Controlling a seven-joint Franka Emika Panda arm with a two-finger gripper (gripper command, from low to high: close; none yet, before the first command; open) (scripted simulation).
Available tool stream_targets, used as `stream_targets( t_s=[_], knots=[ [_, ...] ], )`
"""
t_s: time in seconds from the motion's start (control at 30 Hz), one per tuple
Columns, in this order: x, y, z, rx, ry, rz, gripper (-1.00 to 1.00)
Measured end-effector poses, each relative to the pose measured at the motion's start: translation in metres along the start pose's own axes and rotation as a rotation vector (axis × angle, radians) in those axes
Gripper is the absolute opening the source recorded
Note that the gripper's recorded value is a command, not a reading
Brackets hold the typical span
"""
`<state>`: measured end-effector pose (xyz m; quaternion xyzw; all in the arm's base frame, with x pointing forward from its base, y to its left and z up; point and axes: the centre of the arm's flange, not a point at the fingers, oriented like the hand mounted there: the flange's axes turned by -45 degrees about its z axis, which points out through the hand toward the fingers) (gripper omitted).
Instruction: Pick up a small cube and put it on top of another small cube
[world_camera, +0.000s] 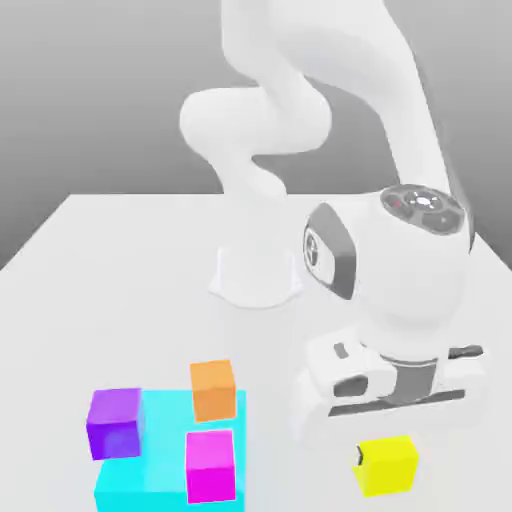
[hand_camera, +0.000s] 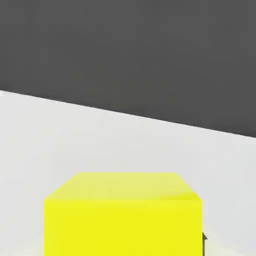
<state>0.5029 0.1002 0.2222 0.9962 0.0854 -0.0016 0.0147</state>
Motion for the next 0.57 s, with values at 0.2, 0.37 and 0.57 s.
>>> stream_targets(
  t_s=[0.2,0.37,0.57],
  knots=[
    [0.002,0.086,-0.056,-0.008,-0.006,0.033,-1.0],
    [-0.01,0.148,-0.088,0.029,0.004,0.062,-1.0],
    [-0.01,0.148,-0.048,0.032,0.005,0.055,1.0]
  ],
)
